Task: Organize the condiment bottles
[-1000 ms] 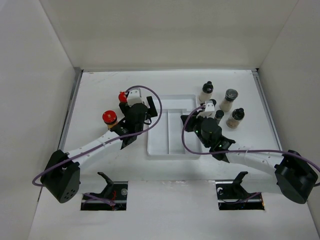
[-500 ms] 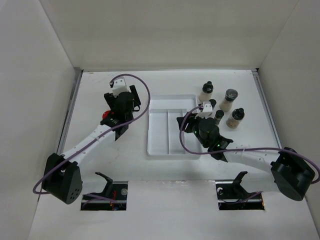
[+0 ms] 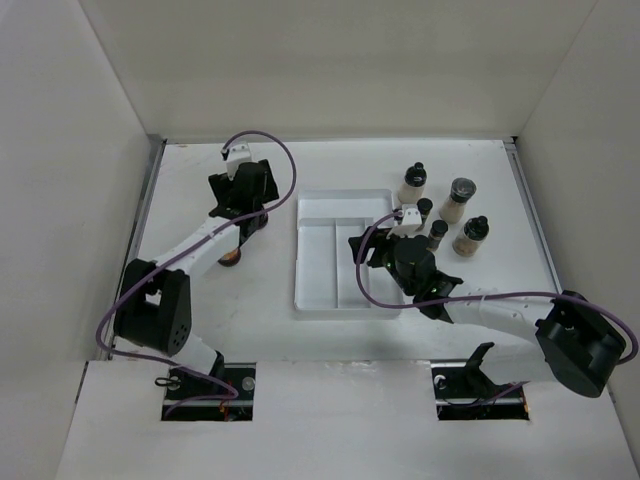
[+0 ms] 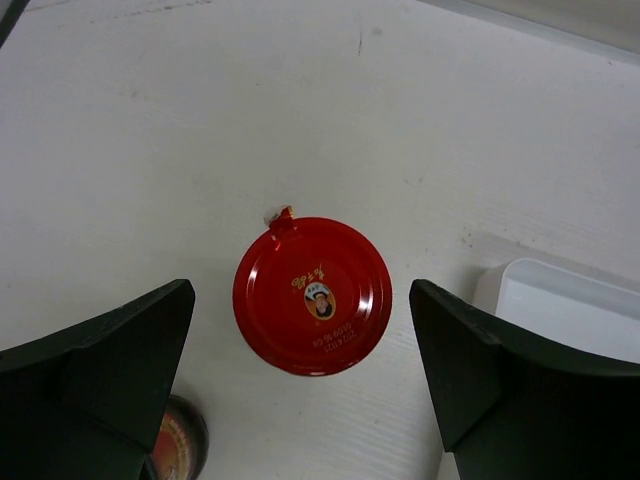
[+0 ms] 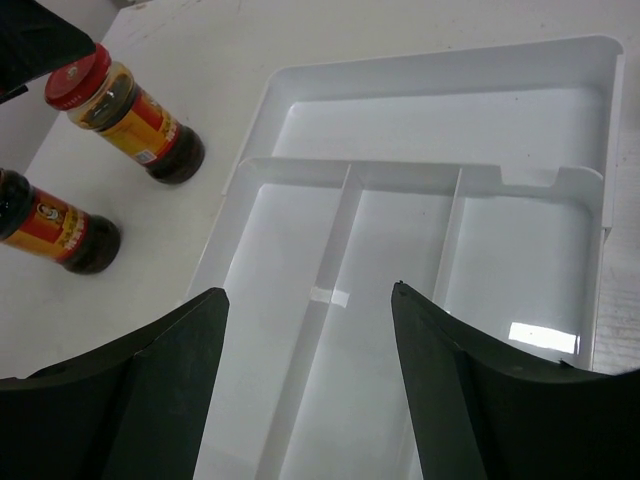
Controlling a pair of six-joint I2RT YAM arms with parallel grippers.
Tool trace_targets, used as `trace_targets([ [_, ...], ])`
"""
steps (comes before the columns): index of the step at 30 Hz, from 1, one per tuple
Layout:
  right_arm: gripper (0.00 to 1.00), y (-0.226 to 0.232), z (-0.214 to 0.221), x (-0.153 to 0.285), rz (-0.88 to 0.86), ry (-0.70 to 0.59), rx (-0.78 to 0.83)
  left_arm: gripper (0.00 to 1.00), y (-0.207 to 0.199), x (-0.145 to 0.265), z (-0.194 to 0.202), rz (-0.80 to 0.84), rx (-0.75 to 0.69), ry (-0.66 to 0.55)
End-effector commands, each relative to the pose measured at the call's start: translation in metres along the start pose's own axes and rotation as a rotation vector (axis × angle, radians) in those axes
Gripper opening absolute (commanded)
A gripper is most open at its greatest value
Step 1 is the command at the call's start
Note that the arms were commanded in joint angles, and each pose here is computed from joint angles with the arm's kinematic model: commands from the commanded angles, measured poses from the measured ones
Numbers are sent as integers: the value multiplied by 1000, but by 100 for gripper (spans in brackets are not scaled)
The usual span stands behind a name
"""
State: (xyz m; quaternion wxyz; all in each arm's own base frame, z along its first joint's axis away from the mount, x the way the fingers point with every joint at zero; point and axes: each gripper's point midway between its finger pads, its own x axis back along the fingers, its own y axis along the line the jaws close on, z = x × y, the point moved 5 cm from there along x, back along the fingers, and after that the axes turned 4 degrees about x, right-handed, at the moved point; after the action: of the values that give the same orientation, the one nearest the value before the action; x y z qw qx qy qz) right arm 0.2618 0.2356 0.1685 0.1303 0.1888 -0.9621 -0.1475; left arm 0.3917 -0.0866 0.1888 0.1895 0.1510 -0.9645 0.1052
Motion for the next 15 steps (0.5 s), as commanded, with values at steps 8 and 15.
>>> trace_targets([
  [8,78,14,-17,-1,-49,-54,-30,90,-20,-17,-4,32,10,14],
  [15,80,13,-18,-1,-48,-59,-37,79,-18,-25,15,16,18,53],
])
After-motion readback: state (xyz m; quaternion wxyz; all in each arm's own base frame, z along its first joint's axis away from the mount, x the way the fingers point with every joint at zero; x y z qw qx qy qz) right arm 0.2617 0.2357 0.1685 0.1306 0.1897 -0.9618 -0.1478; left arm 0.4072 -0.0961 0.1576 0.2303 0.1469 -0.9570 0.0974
